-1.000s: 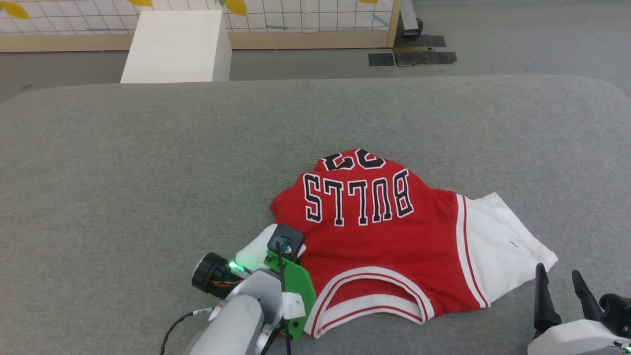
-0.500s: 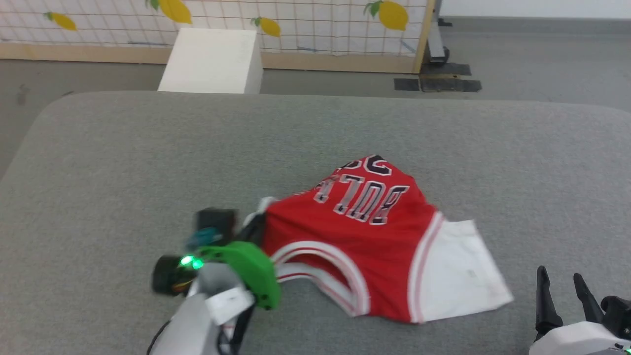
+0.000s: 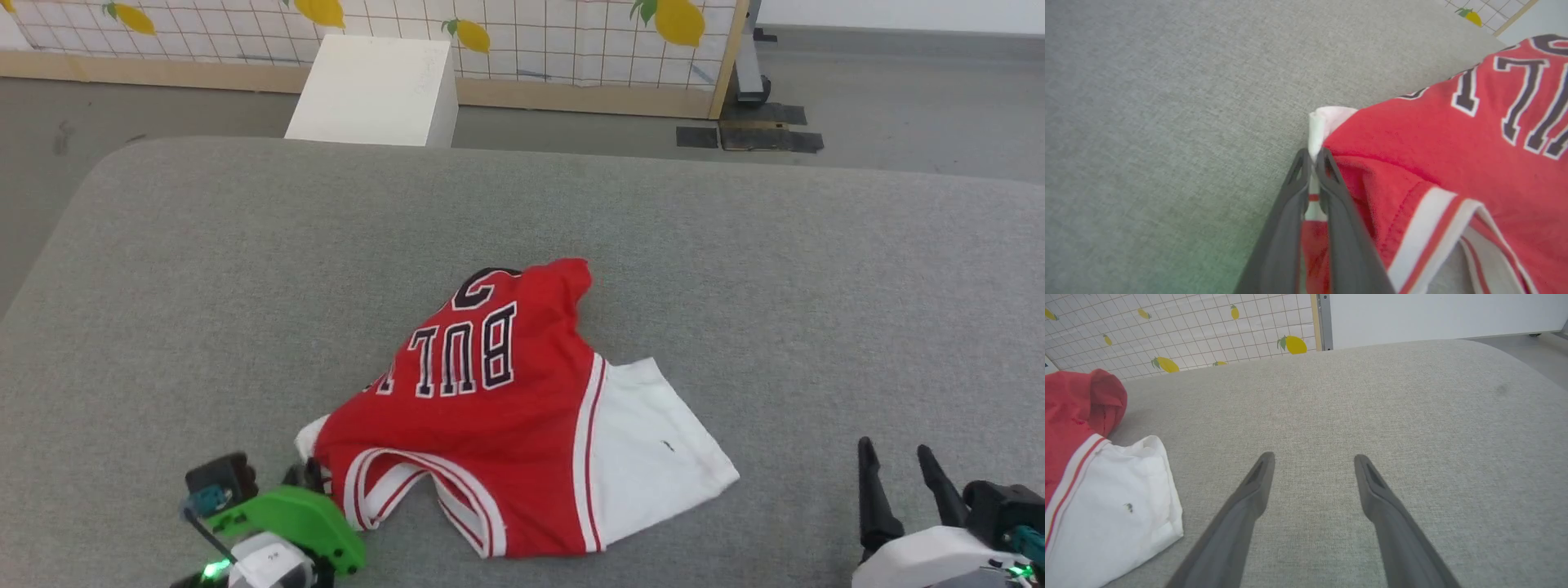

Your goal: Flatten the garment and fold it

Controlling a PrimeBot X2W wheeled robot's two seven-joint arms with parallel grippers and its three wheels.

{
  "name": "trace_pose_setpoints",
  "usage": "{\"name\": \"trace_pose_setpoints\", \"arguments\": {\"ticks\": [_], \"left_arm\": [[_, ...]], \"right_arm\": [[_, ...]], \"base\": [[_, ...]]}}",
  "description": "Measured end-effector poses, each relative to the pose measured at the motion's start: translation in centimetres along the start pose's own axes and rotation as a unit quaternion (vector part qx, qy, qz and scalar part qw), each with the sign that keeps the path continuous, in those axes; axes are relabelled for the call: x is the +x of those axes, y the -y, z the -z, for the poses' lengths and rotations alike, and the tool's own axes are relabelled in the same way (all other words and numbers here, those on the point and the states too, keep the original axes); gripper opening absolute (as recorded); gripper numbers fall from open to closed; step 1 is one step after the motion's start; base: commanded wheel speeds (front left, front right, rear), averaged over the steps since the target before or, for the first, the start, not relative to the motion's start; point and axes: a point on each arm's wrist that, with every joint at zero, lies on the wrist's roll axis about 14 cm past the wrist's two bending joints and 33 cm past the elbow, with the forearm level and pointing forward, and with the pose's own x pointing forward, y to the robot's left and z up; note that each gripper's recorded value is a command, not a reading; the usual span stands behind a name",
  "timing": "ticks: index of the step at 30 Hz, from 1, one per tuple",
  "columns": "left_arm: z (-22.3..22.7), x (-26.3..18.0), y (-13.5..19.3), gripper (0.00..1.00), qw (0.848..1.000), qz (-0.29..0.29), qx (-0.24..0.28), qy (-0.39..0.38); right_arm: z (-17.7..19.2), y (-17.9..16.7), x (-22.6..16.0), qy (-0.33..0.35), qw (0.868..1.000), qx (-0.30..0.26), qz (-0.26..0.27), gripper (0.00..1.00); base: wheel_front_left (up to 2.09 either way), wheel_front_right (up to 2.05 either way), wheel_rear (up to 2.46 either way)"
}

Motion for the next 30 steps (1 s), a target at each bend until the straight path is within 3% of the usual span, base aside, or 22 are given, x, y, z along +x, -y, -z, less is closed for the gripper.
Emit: {"name": "trace_pose_setpoints", "arguments": {"ticks": [5, 11, 16, 18, 20, 24, 26, 30], "left_arm": [[-0.2, 0.0, -1.0, 1.00, 1.000, -0.014, 0.010, 0.021], [-3.9, -0.6, 0.0, 1.00, 0.993, 0.027, 0.050, 0.108], [-7.9, -2.4, 2.5, 1.00, 0.970, 0.086, 0.127, 0.189], [-9.9, -3.7, 4.0, 1.00, 0.954, 0.113, 0.161, 0.228], [-11.2, -5.2, 5.4, 1.00, 0.935, 0.134, 0.197, 0.263], [-10.7, -7.3, 6.8, 1.00, 0.912, 0.158, 0.251, 0.283], [-9.9, -7.8, 7.3, 1.00, 0.906, 0.168, 0.270, 0.280], [-8.8, -8.0, 7.1, 1.00, 0.909, 0.165, 0.274, 0.268]], "right_arm": [[-0.4, -1.2, -0.1, 0.003, 1.000, -0.002, -0.018, 1.00], [-1.4, -2.5, -0.3, 0.006, 0.999, -0.002, -0.038, 1.00], [-1.7, -4.5, -0.3, -0.020, 0.997, -0.014, -0.070, 1.00], [-1.8, -5.5, -0.2, -0.035, 0.995, -0.025, -0.088, 1.00], [-1.3, -6.5, -0.2, -0.063, 0.991, -0.042, -0.107, 1.00], [0.7, -8.0, -0.5, -0.137, 0.978, -0.075, -0.139, 1.00], [1.6, -8.4, -0.4, -0.175, 0.970, -0.084, -0.147, 1.00], [2.7, -9.2, 0.3, -0.237, 0.954, -0.101, -0.154, 1.00]], "base": [[0.00, 0.00, 0.00], [0.00, 0.00, 0.00], [0.00, 0.00, 0.00], [0.00, 0.00, 0.00], [0.00, 0.00, 0.00], [0.00, 0.00, 0.00], [0.00, 0.00, 0.00], [0.00, 0.00, 0.00]]}}
